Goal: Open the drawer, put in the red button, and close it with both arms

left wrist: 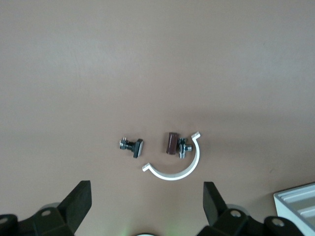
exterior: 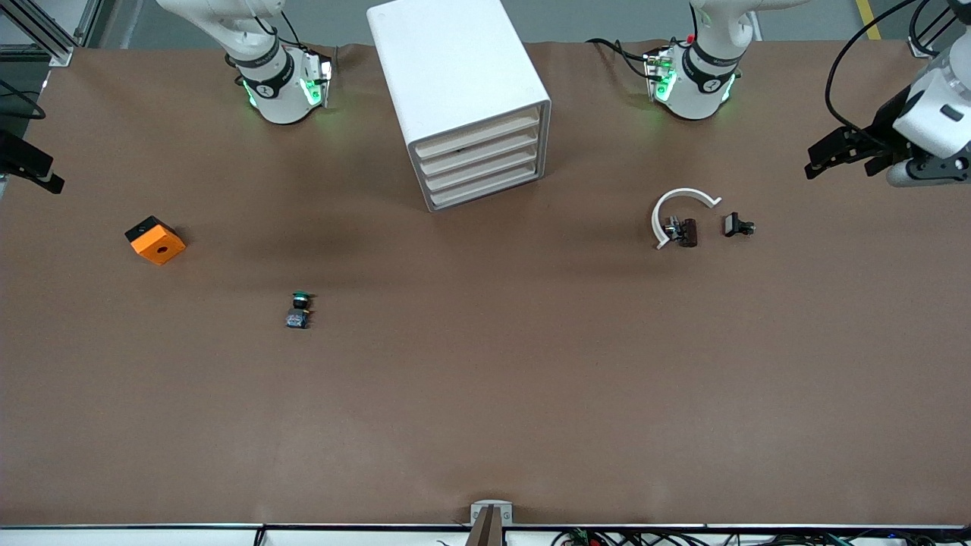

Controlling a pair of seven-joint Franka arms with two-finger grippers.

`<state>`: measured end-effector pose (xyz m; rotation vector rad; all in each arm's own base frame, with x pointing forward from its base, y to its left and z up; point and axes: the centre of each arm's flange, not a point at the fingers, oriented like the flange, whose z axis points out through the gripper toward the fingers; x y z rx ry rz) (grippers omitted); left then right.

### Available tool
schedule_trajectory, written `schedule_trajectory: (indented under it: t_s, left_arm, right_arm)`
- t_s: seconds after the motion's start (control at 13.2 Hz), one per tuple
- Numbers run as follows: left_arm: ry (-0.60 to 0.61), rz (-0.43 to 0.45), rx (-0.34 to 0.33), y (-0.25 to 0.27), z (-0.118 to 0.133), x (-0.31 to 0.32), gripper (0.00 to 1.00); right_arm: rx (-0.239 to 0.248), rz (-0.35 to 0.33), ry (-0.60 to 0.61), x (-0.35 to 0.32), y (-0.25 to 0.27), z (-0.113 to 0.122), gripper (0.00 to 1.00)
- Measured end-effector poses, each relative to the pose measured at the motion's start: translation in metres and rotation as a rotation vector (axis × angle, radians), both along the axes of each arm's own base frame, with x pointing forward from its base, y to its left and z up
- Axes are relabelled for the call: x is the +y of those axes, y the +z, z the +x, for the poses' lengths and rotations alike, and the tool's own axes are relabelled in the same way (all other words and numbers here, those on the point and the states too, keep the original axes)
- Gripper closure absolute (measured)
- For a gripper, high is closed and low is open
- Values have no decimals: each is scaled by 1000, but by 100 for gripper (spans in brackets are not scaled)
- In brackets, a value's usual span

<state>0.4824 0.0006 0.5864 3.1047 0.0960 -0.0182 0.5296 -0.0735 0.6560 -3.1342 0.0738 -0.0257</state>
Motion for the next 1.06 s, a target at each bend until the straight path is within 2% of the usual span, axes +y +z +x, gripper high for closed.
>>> schedule_trajectory:
  t_s: [0.23, 0.46, 0.76, 1.06]
  left_arm:
    - [-5, 6, -47, 20, 10, -1, 0]
    - [-14, 7, -76, 32, 30, -5, 0]
    - [-16, 2, -87, 41, 54, -5, 0]
    - [-22, -3, -58, 47, 74, -5, 0]
  right_arm:
    - [6, 1, 0, 0, -3, -3, 0]
    - [5, 2, 1, 1, -1, -7, 0]
    - [7, 3, 1, 1, -3, -9, 0]
    - [7, 3, 1, 1, -3, -9, 0]
